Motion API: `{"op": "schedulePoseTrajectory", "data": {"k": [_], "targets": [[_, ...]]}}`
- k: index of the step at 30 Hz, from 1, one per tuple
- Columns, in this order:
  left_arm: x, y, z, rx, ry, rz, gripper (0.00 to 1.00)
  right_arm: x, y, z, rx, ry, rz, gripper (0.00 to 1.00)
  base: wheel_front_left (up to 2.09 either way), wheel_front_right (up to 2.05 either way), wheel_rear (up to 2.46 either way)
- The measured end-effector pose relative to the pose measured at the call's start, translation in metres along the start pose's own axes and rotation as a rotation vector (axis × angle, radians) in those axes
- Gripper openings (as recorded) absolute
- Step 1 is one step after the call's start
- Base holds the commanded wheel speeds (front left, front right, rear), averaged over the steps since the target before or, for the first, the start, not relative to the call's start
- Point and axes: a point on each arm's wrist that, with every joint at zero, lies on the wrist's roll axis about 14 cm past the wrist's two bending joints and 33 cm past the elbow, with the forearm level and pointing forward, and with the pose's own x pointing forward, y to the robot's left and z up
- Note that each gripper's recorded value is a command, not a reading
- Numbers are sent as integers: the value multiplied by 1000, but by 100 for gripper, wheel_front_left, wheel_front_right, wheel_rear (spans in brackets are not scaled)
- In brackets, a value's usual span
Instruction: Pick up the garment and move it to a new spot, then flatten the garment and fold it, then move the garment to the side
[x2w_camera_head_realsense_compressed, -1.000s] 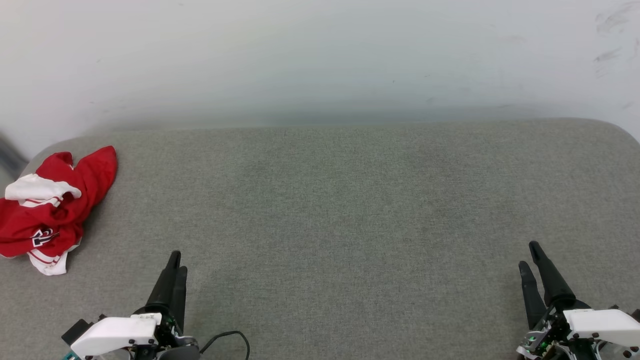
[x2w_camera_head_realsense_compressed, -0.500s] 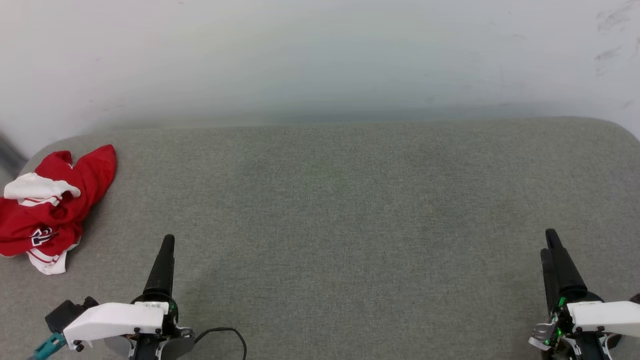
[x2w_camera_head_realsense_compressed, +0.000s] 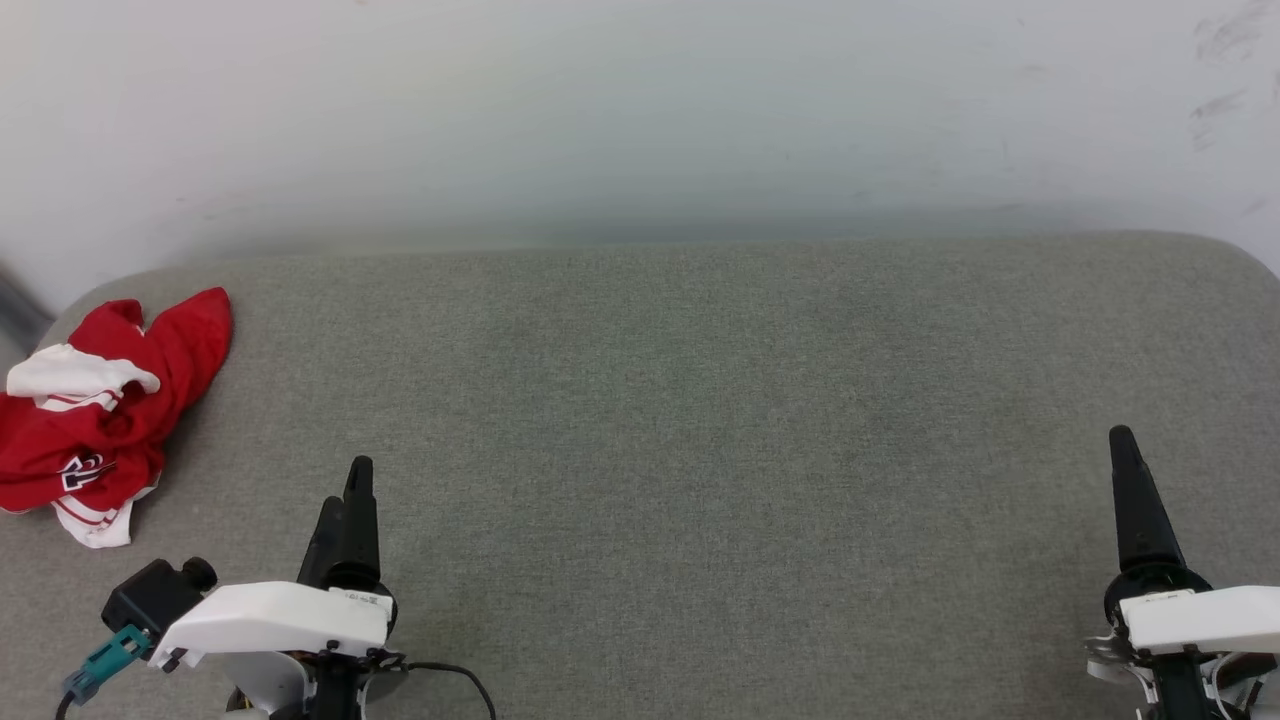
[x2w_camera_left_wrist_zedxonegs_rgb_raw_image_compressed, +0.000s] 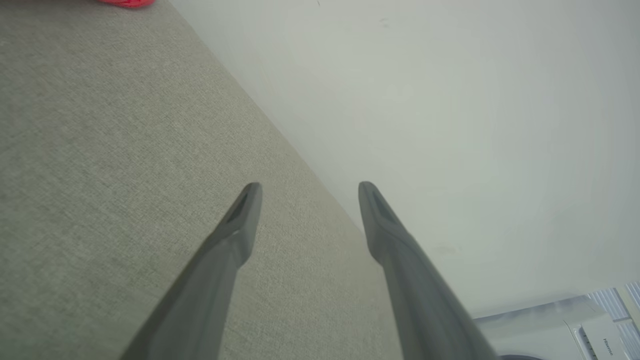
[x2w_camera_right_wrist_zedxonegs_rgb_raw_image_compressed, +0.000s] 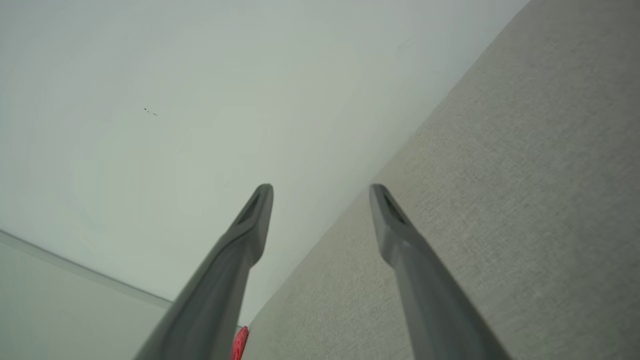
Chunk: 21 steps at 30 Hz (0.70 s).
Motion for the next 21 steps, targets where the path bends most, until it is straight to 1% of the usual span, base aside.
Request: {"op": "schedulePoseTrajectory", "data": {"k": [7, 11, 21], "targets": [[-1, -3, -1, 151, -18, 3, 100, 0, 13, 0, -156, -8, 43, 100, 0, 0, 0], [-2, -5, -2, 219, -24, 2, 100, 0, 20, -3, -251, -2, 70, 100, 0, 0, 0], [-4, -12, -3, 393, -48, -17, 100, -3, 30, -6, -419, -9, 110, 100, 0, 0, 0]]}}
